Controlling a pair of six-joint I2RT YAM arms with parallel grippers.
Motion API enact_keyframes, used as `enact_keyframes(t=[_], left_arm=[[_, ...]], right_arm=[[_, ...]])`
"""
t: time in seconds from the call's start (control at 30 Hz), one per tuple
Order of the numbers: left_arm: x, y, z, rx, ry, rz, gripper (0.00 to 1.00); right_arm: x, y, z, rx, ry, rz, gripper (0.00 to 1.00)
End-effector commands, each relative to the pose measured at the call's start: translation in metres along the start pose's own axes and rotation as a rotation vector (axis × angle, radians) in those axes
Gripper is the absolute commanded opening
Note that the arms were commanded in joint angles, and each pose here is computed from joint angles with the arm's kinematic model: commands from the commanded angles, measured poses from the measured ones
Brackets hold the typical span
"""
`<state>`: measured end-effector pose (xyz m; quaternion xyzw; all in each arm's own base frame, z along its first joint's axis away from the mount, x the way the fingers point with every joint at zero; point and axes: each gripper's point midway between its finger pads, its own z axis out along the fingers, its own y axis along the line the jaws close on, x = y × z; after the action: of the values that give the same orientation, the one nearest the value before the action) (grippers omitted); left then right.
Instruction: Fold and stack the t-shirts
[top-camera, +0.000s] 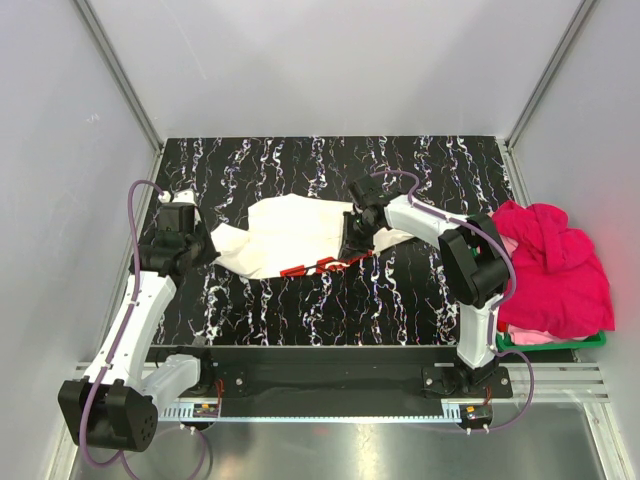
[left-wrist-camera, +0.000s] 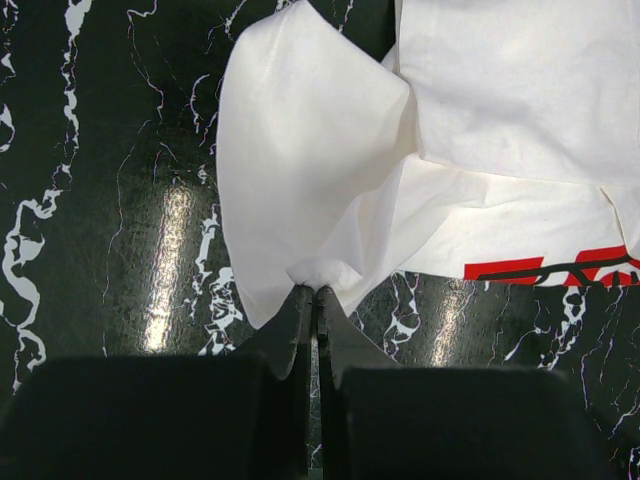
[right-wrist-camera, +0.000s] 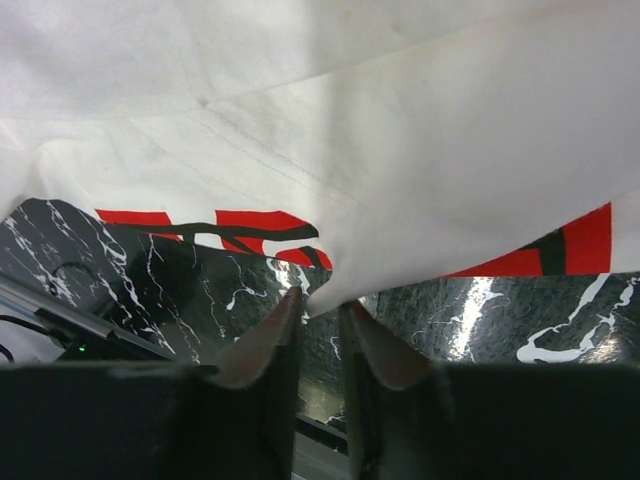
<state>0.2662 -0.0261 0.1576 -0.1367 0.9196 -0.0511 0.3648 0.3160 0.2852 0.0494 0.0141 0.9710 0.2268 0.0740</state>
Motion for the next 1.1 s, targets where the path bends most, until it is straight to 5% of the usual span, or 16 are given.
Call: enact_keyframes(t=[0.0, 0.1, 0.3, 0.67, 1.07], left_arm=[[-0.011, -0.006, -0.003, 0.036, -0.046, 0.004, 0.0], [-0.009, -0.006, -0.001, 0.036, -0.037, 0.009, 0.0], [-0.012, -0.007, -0.003, 0.042, -0.039, 0.017, 0.0], [-0.063, -0.017, -0.075, 0.074, -0.195, 0.025, 0.0], [-0.144, -0.042, -0.242, 0.263, -0.667, 0.037, 0.0]], right_arm=[[-0.002, 0.003, 0.001, 0.005, -0.023, -0.024, 0.19], [-0.009, -0.002, 0.005, 0.03, -0.031, -0.04, 0.0], [-0.022, 0.0, -0.011, 0.03, -0.063, -0.053, 0.0], [-0.061, 0.046, -0.213, -0.041, -0.475, -0.13, 0.0], [-0.025, 0.064, -0.414, -0.154, -0.925, -0.136, 0.0]])
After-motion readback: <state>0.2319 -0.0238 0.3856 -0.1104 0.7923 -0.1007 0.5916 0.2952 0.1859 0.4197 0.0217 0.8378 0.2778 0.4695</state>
